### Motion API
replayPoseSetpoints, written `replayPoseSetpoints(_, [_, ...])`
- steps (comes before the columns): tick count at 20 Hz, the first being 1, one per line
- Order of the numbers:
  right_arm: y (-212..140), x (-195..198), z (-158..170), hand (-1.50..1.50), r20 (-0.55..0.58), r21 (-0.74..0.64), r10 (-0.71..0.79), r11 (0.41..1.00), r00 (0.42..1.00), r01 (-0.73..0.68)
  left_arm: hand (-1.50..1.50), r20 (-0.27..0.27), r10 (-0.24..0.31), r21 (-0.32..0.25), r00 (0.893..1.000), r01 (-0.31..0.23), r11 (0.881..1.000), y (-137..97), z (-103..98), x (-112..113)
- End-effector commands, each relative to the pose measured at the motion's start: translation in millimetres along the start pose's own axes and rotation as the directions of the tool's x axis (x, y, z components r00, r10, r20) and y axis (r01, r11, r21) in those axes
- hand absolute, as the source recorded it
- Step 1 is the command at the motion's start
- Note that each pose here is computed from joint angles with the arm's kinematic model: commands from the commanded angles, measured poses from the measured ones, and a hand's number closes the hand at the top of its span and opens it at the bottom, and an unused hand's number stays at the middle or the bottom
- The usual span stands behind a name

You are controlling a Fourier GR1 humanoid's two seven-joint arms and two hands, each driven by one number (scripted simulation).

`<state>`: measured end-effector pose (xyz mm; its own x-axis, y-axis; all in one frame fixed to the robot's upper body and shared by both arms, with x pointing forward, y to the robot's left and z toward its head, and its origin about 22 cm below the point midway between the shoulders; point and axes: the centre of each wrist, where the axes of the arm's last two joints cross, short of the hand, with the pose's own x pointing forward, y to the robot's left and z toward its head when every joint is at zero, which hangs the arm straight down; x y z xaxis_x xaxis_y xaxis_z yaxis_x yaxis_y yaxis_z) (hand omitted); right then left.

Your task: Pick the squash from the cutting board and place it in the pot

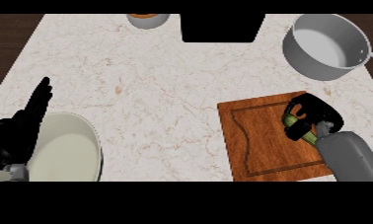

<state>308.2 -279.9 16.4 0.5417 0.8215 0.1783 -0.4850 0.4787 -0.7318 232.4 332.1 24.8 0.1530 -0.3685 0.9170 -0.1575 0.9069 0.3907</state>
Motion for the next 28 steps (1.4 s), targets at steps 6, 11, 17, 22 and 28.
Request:
replayPoseSetpoints(6, [-11.6, 46.0, 13.9, 1.5, 0.455, -0.159, 0.287, 0.958, 0.843, -0.24, 0.0, -0.041, 0.013, -0.029, 0.999, -0.014, 0.999, -5.7, -0.5, 0.5])
replayPoseSetpoints(11, [-13.5, 40.3, 18.7, 1.5, 0.419, -0.383, 0.39, 0.895, 0.82, -0.231, 0.0, -0.035, 0.023, -0.012, 0.999, -0.023, 1.0, 0.5, 6.7, -2.2])
replayPoseSetpoints(17, [-74.7, 63.5, 80.0, 1.5, 0.365, -0.696, 0.37, 0.718, 0.854, -0.013, 0.0, -0.056, 0.015, 0.003, 0.998, -0.015, 1.0, 9.1, 7.2, -11.1])
replayPoseSetpoints(22, [-89.0, 48.7, 93.3, 1.5, 0.381, -0.764, 0.289, 0.633, 0.878, 0.124, 0.0, -0.045, 0.018, -0.016, 0.999, -0.019, 1.0, -10.4, 3.7, -16.9])
replayPoseSetpoints(28, [-109.0, 29.4, 98.8, 1.5, 0.478, -0.734, 0.144, 0.608, 0.867, 0.304, 0.0, -0.039, 0.016, -0.006, 0.999, -0.016, 1.0, -11.3, 6.9, -15.9])
